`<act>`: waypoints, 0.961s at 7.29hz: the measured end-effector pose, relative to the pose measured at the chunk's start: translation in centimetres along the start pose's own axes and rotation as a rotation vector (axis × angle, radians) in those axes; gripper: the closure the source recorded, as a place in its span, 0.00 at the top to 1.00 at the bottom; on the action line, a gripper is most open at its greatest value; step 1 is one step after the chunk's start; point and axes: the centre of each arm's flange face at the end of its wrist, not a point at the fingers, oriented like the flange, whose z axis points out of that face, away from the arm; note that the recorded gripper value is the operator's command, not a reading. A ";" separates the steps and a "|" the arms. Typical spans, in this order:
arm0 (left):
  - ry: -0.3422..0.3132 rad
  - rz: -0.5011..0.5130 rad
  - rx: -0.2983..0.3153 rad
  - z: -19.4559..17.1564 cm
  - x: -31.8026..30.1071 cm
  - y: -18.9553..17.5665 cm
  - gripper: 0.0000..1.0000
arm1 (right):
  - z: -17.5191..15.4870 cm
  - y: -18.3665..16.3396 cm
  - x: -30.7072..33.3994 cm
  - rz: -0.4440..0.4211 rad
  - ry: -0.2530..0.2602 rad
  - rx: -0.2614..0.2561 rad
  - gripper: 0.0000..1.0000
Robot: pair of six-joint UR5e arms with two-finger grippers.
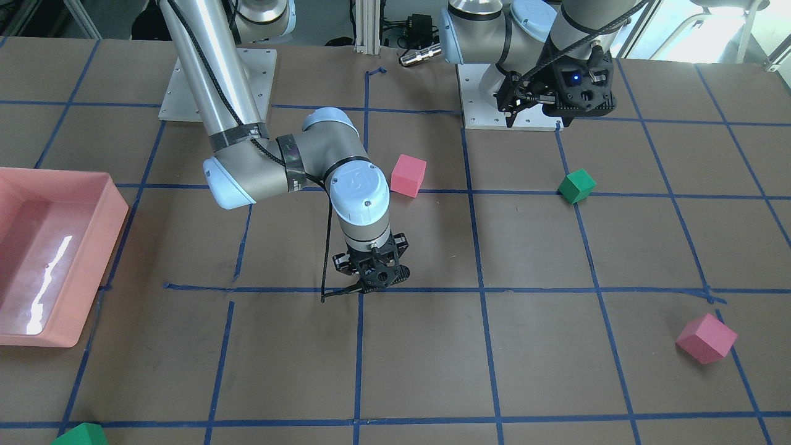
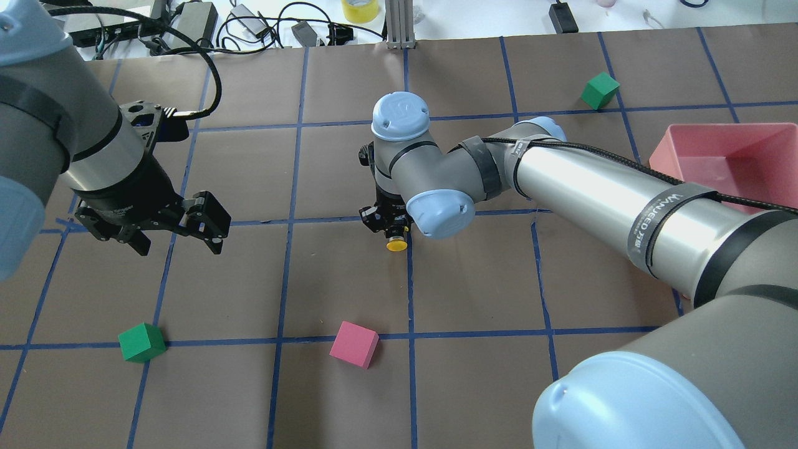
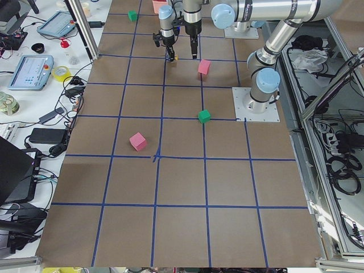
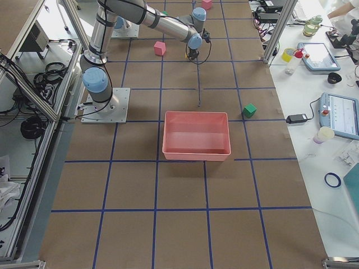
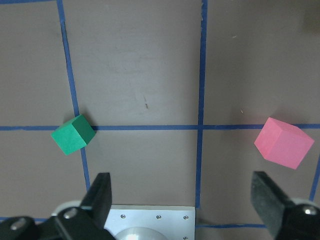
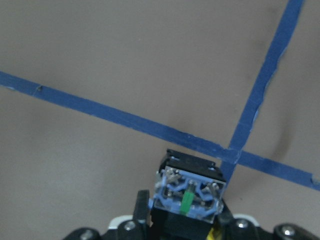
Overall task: Align button upright
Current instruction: 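Set the switch down on the table and raise the right gripper away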
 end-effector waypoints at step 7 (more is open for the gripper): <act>0.025 0.008 0.049 4.0 2.9 -0.2 1.00 | -14.4 3.7 5.8 0.086 0.005 -0.011 1.00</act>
